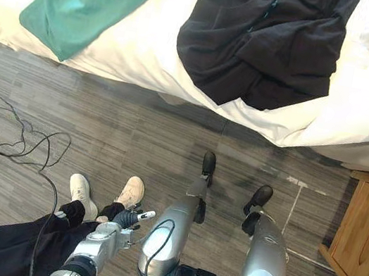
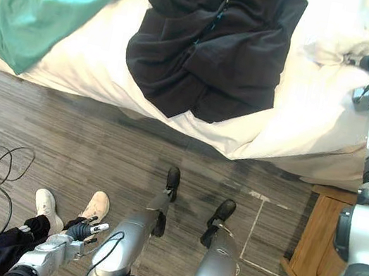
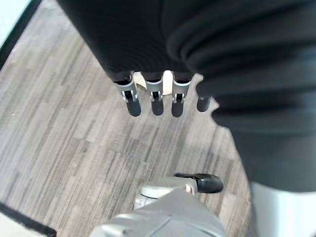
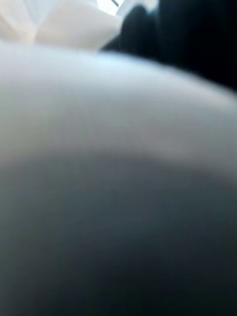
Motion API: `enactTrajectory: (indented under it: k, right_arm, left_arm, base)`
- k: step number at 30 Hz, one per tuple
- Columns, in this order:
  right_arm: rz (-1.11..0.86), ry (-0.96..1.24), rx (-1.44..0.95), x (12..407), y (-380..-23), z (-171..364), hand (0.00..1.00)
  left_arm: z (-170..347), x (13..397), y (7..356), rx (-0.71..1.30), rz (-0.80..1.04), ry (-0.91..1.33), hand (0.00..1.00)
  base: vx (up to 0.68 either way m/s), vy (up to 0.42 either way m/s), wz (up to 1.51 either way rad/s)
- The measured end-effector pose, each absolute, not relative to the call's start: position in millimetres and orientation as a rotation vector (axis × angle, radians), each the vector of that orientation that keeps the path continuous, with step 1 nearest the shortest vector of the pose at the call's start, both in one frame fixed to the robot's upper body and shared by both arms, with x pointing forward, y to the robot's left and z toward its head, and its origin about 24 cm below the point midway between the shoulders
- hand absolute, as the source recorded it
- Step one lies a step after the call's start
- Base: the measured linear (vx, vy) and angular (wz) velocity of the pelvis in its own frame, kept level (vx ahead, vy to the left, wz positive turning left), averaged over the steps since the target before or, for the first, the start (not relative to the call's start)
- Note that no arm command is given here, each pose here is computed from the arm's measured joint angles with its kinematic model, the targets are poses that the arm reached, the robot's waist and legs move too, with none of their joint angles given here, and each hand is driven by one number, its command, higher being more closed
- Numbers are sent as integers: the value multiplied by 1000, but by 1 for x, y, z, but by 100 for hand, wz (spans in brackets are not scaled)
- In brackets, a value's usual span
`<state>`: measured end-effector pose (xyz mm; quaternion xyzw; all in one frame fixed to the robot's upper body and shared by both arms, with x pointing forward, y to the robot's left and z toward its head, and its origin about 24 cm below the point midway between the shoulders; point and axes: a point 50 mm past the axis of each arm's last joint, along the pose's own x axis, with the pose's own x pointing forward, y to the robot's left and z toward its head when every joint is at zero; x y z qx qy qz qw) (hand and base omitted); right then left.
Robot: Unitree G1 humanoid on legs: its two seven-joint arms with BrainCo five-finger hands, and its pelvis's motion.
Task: Tidy the bed and pick cloth on bed and put in laundry
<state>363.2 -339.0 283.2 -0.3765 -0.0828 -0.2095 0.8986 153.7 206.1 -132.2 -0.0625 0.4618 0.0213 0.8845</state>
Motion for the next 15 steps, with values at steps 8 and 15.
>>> enactTrajectory:
  k: [8,15]
  right_arm:
    - [-329,-102,-524,349,-330,178,0]
    - [-322,54,-264,304,-312,76,0]
  left_arm:
    - [-136,137,216,-85,80,991,0]
    - [-144,115,221,-38,100,1067,0]
  base:
    - [25,-45,-29]
    - [90,-28,-28]
